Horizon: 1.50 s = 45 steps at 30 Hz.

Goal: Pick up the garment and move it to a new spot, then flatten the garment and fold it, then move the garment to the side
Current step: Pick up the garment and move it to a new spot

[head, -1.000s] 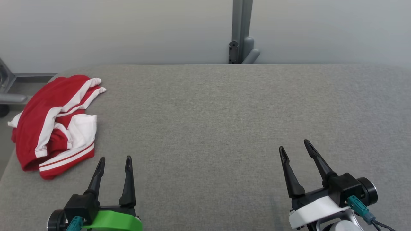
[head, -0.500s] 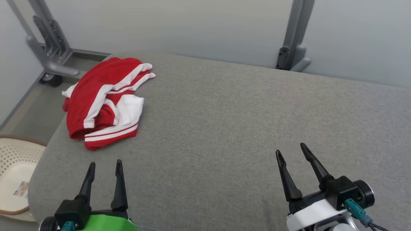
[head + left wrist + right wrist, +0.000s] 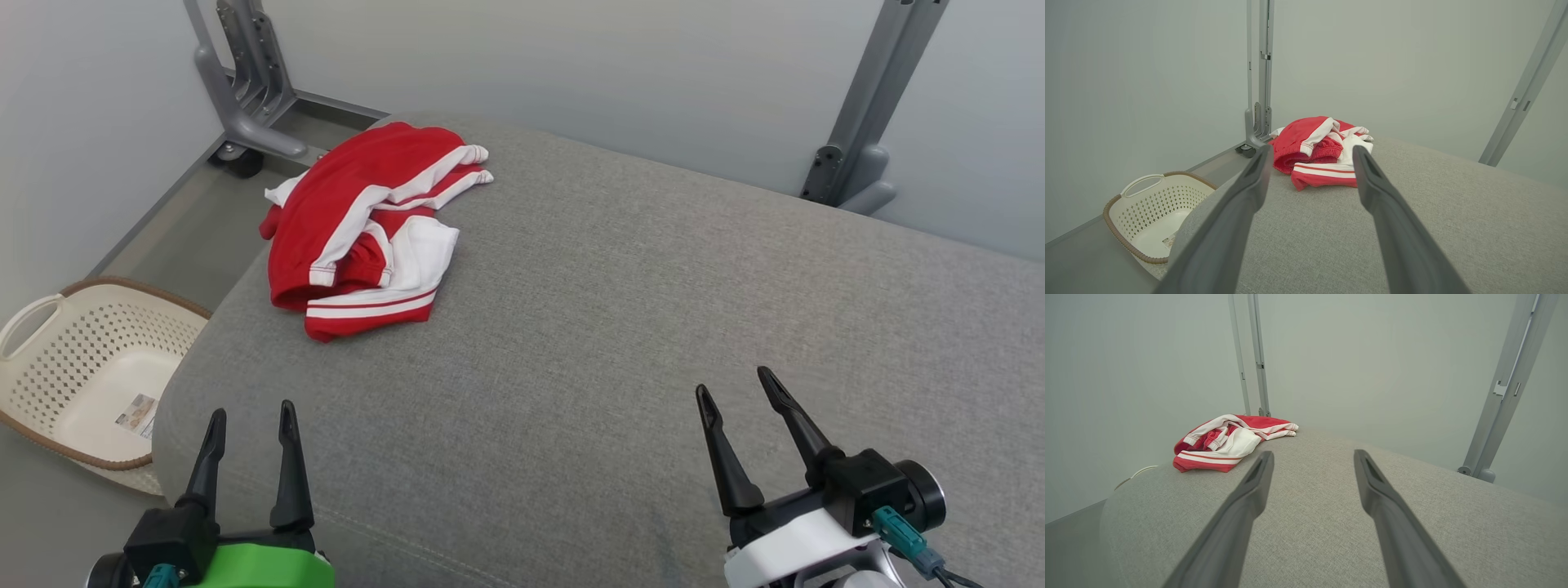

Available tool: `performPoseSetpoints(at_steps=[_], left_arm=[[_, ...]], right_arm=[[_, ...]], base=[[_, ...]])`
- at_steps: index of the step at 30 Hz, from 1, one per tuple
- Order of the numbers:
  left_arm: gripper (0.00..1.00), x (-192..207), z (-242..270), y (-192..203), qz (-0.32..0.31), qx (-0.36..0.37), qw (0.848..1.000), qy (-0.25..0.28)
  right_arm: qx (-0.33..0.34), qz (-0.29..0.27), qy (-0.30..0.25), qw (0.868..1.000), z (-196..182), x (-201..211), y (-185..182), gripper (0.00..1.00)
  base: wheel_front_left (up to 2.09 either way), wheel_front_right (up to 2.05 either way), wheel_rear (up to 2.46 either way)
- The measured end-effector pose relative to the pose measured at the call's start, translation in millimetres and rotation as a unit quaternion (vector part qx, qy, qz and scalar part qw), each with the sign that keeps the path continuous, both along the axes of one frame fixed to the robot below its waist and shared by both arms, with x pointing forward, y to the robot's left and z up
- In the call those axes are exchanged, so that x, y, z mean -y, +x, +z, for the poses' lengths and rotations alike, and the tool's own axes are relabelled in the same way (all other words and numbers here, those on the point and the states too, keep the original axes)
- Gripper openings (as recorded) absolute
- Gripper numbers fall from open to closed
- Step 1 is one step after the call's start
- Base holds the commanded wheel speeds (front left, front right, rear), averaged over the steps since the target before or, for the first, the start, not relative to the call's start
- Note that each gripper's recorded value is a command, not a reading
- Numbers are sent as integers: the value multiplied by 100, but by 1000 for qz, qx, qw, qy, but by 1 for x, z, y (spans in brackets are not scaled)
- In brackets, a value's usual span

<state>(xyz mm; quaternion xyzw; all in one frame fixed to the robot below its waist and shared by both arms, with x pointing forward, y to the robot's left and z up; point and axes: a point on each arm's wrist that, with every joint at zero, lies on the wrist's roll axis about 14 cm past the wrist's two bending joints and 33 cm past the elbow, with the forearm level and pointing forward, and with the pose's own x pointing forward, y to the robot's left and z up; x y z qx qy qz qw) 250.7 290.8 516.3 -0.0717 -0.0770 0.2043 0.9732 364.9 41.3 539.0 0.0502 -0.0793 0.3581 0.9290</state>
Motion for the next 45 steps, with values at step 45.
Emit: performPoseSetpoints(at_steps=[45], left_arm=[[100, -72, -55, 240, -63, -219, 974, -7]], right_arm=[[-71, -45, -70, 994, -110, 45, 87, 100]], base=[[0, 0, 0]])
